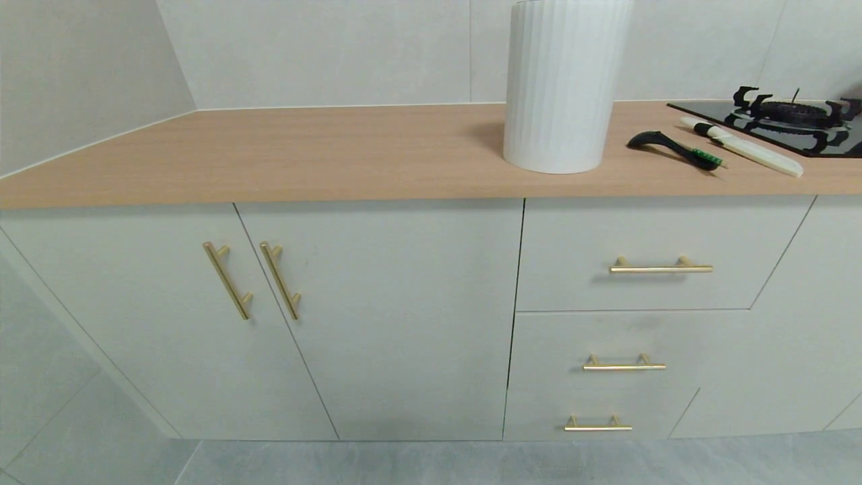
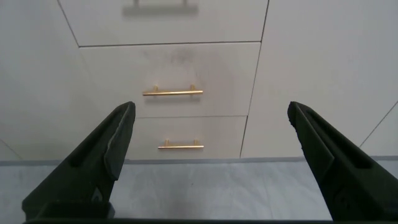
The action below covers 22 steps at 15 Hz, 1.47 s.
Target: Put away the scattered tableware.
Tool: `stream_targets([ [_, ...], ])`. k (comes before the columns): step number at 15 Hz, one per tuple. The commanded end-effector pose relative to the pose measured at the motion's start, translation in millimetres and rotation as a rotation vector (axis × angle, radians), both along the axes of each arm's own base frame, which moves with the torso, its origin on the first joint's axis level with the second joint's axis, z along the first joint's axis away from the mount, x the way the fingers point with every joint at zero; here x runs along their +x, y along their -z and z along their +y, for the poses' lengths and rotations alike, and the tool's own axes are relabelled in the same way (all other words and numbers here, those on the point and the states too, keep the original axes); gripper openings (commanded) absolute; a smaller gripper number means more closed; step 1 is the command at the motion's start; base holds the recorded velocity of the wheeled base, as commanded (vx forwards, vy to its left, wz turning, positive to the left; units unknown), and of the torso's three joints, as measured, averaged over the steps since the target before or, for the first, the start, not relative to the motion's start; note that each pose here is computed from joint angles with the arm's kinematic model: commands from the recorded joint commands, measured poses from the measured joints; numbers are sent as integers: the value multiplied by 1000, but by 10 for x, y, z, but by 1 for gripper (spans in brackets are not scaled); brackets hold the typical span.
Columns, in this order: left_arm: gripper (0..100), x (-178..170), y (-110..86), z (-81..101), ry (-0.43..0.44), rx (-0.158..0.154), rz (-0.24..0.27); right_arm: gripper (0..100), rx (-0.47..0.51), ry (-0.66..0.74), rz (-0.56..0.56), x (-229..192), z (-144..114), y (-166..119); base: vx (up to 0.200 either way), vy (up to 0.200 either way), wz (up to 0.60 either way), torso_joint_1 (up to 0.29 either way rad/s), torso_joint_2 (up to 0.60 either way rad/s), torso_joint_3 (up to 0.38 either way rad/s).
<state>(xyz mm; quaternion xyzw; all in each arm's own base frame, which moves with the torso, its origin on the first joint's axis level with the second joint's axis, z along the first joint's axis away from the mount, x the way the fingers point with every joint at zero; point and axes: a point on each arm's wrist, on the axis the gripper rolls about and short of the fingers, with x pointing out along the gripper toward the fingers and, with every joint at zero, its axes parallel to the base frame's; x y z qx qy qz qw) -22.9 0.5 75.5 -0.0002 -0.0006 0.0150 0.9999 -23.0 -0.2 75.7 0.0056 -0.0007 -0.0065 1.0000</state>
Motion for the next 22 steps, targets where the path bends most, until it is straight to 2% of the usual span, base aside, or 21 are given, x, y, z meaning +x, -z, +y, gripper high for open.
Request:
stream_targets([
  [1, 100, 1, -2, 0, -1, -3, 0, 100, -1, -1, 1, 1, 0, 0, 0, 0, 0, 0, 0, 0],
  [3, 100, 1, 0, 0, -1, -3, 1, 100, 1, -1, 0, 1, 0, -2, 0, 0, 0, 0, 0, 0],
  [4, 100, 1, 0, 0, -1, -3, 1, 100, 5, -5, -34, -20, 1, -91, 0, 0, 0, 0, 0, 0],
  [5, 100, 1, 0, 0, -1, -3, 1, 100, 59, -19, -99, -75, -2, -392, 0, 0, 0, 0, 0, 0],
  [6, 100, 1, -2, 0, -1, -3, 0, 100, 90, -31, -94, -64, 0, -572, 0, 0, 0, 0, 0, 0],
  [8, 100, 1, 0, 0, -1, -3, 1, 100, 51, -139, 136, 311, 29, -781, 0, 0, 0, 0, 0, 0],
  [9, 100, 1, 0, 0, -1, -3, 1, 100, 60, -180, 256, 557, 43, -862, 0, 0, 0, 0, 0, 0],
  [10, 100, 1, -2, 0, -1, -3, 0, 100, 67, -203, 328, 739, 51, -923, 0, 0, 0, 0, 0, 0],
  [11, 100, 1, 0, 0, -1, -3, 1, 100, 84, -259, 484, 1133, 82, -945, 0, 0, 0, 0, 0, 0],
  [12, 100, 1, -2, 0, -1, -3, 0, 100, 88, -271, 536, 1272, 100, -934, 0, 0, 0, 0, 0, 0],
  [13, 100, 1, -2, 0, -1, -3, 0, 100, 85, -287, 673, 1616, 152, -820, 0, 0, 0, 0, 0, 0],
  [14, 100, 1, 0, 0, -1, -3, 1, 100, 72, -283, 735, 1843, 181, -727, 0, 0, 0, 0, 0, 0],
  [19, 100, 1, 0, 0, -1, -4, 1, 100, 24, -245, 781, 2751, 328, -306, 0, 0, 0, 0, 0, 0],
  [22, 100, 1, 0, 0, -1, -3, 1, 100, -69, -118, 854, 3040, 453, 178, 0, 0, 0, 0, 0, 0],
])
